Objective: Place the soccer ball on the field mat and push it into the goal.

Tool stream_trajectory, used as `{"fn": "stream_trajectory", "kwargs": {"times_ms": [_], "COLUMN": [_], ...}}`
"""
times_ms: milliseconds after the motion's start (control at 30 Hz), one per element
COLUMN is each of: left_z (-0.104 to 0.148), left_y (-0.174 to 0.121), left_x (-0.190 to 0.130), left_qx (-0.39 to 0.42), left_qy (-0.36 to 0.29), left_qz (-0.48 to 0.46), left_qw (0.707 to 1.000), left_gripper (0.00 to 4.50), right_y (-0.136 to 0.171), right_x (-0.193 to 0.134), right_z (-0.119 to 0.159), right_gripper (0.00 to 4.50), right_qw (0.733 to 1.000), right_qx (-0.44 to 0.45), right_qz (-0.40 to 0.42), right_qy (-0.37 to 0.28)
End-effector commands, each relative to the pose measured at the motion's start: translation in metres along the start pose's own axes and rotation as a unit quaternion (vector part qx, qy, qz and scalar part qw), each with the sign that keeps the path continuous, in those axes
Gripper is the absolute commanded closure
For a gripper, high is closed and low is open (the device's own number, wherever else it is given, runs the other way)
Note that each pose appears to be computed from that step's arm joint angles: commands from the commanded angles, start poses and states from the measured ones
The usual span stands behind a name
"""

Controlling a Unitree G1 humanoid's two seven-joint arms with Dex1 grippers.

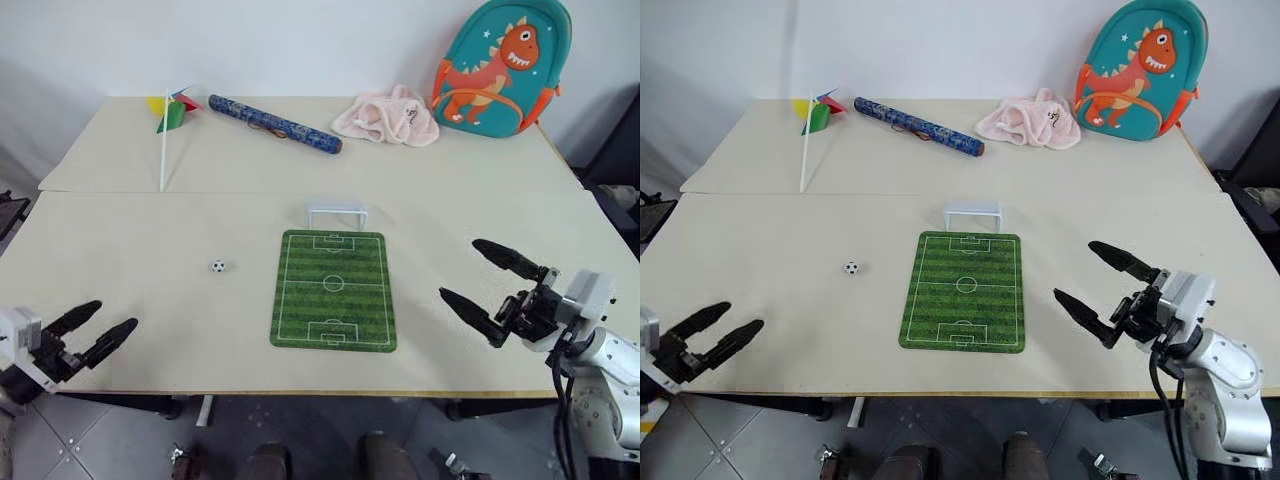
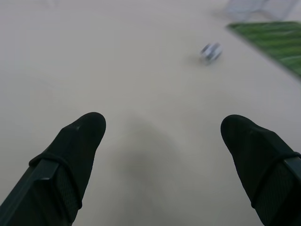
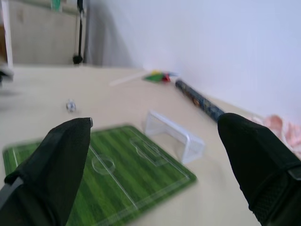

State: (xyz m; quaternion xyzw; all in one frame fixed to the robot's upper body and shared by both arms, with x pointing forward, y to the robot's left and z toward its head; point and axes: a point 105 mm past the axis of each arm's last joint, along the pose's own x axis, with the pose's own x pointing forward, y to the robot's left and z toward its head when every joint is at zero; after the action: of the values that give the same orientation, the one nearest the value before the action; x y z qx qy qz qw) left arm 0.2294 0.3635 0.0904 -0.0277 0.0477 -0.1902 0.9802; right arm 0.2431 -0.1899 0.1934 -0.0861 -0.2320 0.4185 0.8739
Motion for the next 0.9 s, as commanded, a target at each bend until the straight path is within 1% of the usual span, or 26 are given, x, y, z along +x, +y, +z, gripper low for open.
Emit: {"fn": "stream_trajectory", "kwargs": {"times_ms": [33, 67, 133, 200, 233, 300, 367, 500, 600, 633, 667, 767, 833, 900], "left_z": [0.012, 0.013, 0.022, 0.029, 0.034, 0.045, 0.05, 0.059, 0.062, 0.058, 0.057, 0.053, 0.049, 0.046], "left_y": [-0.007, -0.009, -0.02, -0.028, -0.031, -0.045, -0.056, -0.065, -0.068, -0.064, -0.065, -0.066, -0.063, -0.061], "left_x": [0.009, 0.011, 0.029, 0.043, 0.049, 0.067, 0.087, 0.115, 0.131, 0.141, 0.147, 0.161, 0.169, 0.176], "left_qx": [-0.002, -0.005, -0.007, 0.001, -0.002, 0.014, 0.036, 0.041, 0.057, 0.07, 0.072, 0.079, 0.097, 0.104], "left_qy": [-0.022, -0.025, -0.036, -0.045, -0.049, -0.047, -0.039, -0.048, -0.045, -0.033, -0.031, -0.019, -0.007, 0.001], "left_qz": [-0.028, -0.035, -0.074, -0.099, -0.108, -0.147, -0.176, -0.195, -0.191, -0.171, -0.171, -0.167, -0.152, -0.14], "left_qw": [0.999, 0.999, 0.997, 0.994, 0.993, 0.988, 0.983, 0.979, 0.979, 0.982, 0.982, 0.983, 0.984, 0.985], "left_gripper": [0.02, 0.02, 0.02, 0.02, 0.02, 0.02, 0.02, 0.02, 0.02, 0.02, 0.02, 0.02, 0.02, 0.4], "right_y": [0.026, 0.031, 0.043, 0.047, 0.046, 0.041, 0.037, 0.039, 0.039, 0.039, 0.039, 0.039, 0.038, 0.038], "right_x": [0.006, 0.005, 0.001, -0.003, -0.005, -0.01, -0.014, -0.015, -0.015, -0.015, -0.015, -0.013, -0.013, -0.012], "right_z": [0.019, 0.018, 0.015, 0.013, 0.012, 0.01, 0.007, 0.003, 0.001, 0.001, 0.0, -0.001, -0.001, -0.001], "right_gripper": [0.0, 0.0, 0.0, 0.0, 0.0, 0.0, 0.0, 0.0, 0.0, 0.0, 0.0, 0.0, 0.0, 0.0], "right_qw": [0.996, 0.995, 0.993, 0.993, 0.993, 0.993, 0.993, 0.991, 0.992, 0.992, 0.992, 0.992, 0.992, 0.992], "right_qx": [-0.031, -0.034, -0.025, -0.022, -0.023, -0.026, -0.023, -0.021, -0.017, -0.013, -0.012, -0.01, -0.009, -0.008], "right_qz": [0.066, 0.081, 0.105, 0.112, 0.111, 0.109, 0.111, 0.129, 0.129, 0.127, 0.128, 0.127, 0.125, 0.123], "right_qy": [-0.045, -0.04, -0.036, -0.035, -0.034, -0.025, -0.015, -0.003, -0.002, -0.002, -0.002, -0.003, -0.004, -0.004]}}
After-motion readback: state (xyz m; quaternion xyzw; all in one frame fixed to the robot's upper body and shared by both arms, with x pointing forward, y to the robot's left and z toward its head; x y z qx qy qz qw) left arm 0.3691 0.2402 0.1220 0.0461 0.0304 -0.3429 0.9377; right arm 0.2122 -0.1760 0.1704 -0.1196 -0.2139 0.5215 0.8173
